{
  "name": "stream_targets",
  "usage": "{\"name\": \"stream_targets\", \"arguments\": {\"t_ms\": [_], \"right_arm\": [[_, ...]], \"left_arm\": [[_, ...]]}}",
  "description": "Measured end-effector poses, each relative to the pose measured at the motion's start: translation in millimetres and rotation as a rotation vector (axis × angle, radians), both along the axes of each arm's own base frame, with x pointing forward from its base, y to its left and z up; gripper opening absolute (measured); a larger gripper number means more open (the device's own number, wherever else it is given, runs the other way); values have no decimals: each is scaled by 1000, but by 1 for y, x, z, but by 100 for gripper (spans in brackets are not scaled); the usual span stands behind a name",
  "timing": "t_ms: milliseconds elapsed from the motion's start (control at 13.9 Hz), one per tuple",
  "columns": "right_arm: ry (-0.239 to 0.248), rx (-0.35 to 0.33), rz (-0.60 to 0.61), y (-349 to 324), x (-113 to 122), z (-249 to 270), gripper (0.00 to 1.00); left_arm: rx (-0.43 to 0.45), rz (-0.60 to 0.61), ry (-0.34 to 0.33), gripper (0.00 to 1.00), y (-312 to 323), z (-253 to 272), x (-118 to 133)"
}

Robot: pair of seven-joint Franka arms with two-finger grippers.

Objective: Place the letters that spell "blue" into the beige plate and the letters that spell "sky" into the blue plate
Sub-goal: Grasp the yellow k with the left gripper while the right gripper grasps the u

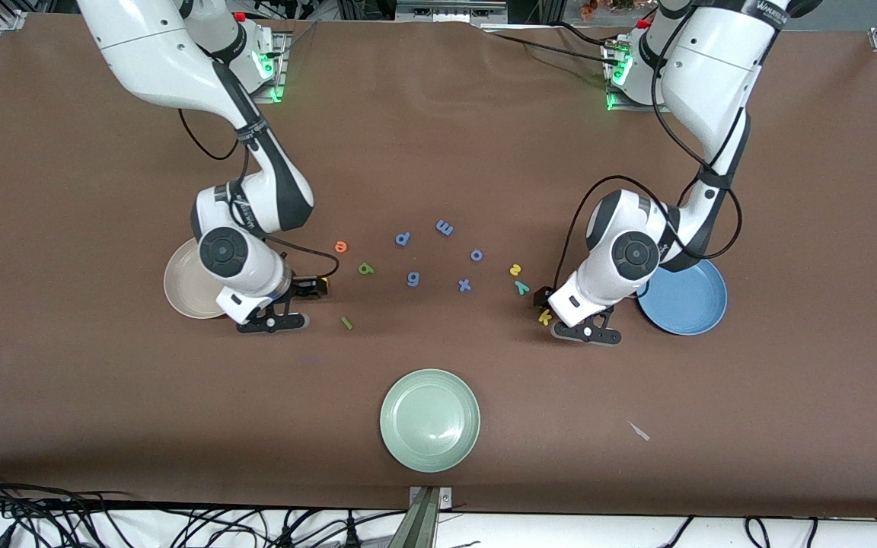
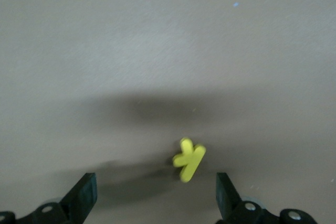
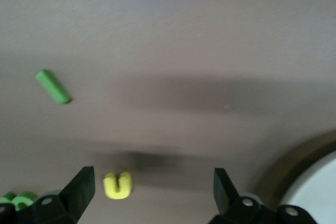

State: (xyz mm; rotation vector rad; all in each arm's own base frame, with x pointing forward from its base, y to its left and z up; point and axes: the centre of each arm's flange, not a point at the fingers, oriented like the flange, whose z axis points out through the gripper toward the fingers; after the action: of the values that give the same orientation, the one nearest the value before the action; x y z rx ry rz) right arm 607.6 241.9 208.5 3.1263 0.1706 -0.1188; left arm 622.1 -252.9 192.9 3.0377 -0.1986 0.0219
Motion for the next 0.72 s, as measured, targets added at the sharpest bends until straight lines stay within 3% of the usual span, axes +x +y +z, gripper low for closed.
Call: {"name": "stream_targets", "arguments": {"t_ms": [432, 576, 648, 720], "right_arm": [[-26, 6, 0, 17, -29, -29, 100], [-24, 5, -1, 15, -33, -34, 96], [-24, 6, 0, 16, -33, -34, 96], [-23, 8, 2, 19, -34, -34, 89]], "left_arm": [[-12, -16, -40, 96, -25, -18, -3], [-14, -12, -52, 81, -23, -25, -2], [-13, -10, -56, 68, -22, -25, -1], [-12, -9, -58, 60, -21, -25, 0]]}}
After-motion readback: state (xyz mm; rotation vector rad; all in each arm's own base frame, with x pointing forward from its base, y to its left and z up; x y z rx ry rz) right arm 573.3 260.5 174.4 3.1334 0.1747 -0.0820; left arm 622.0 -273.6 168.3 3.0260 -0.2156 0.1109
